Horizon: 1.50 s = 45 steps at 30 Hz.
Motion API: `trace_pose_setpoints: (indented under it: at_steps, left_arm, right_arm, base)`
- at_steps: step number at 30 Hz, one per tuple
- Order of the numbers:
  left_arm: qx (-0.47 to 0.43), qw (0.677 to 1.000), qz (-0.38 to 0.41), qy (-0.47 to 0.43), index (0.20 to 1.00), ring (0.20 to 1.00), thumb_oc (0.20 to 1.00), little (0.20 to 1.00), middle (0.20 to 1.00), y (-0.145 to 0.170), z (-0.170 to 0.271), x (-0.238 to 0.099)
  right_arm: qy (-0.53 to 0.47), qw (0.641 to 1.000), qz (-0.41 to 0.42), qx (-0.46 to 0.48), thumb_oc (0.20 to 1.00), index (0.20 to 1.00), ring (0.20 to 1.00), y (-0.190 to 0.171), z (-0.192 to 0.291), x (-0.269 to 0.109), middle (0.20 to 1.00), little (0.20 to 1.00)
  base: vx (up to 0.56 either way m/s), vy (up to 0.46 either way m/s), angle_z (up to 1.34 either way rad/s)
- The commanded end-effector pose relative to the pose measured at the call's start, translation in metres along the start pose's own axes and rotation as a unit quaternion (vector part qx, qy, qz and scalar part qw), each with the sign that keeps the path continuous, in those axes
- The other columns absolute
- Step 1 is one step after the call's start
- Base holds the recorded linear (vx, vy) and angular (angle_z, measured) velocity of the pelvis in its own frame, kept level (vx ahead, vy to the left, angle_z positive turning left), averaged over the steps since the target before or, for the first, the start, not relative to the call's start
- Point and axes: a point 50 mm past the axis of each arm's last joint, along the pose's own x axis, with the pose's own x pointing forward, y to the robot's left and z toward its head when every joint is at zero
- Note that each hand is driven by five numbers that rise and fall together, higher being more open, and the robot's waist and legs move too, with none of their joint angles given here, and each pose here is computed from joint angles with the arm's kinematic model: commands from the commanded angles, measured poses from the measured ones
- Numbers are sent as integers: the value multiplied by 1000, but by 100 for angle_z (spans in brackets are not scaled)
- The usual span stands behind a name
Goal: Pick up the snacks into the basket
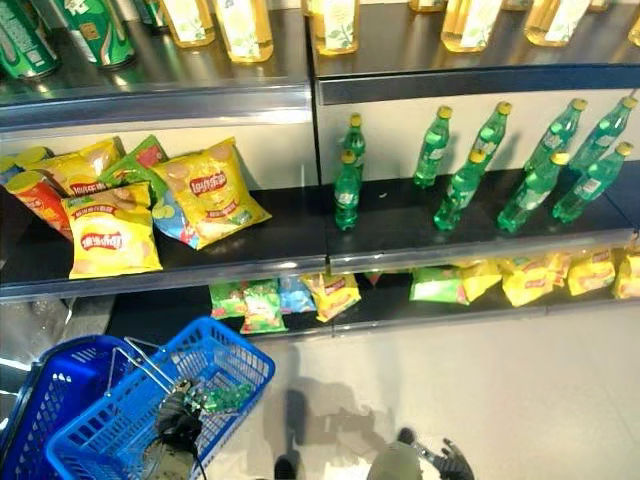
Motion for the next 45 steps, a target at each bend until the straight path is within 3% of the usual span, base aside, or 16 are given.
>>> trace_pose_setpoints:
  at_steps: [1,7,21,29,45]
  left_arm:
    - [1,981,-149,-121,200,200,200,200,200,-57,43,1]
    - [-41,980,-148,-127,200,200,200,200,200,-64,46,3]
    - [-21,982,-145,-117,200,200,200,200,200,-64,46,7]
    - [0,977,-158,-144,200,200,200,200,200,-59,63,2]
    - [19,978,-172,-119,200,200,200,200,200,-62,49,0]
  right_arm:
    - [-22,1000,-12,3,1000,1000,1000,-8,10,3,1000,1000]
    - [-24,999,-24,-17,1000,1000,1000,-14,19,6,1000,1000]
    - [-6,998,-66,17,1000,1000,1000,-28,5,0,1000,1000]
    - [-12,999,-36,-8,1000,1000,1000,-14,11,3,1000,1000]
    - [-21,999,-27,-31,1000,1000,1000,-14,15,4,1000,1000]
  base:
    - [75,-22,49]
    - [15,12,8]
    - [168,325,4]
    - [97,324,-31]
    - [73,149,-14]
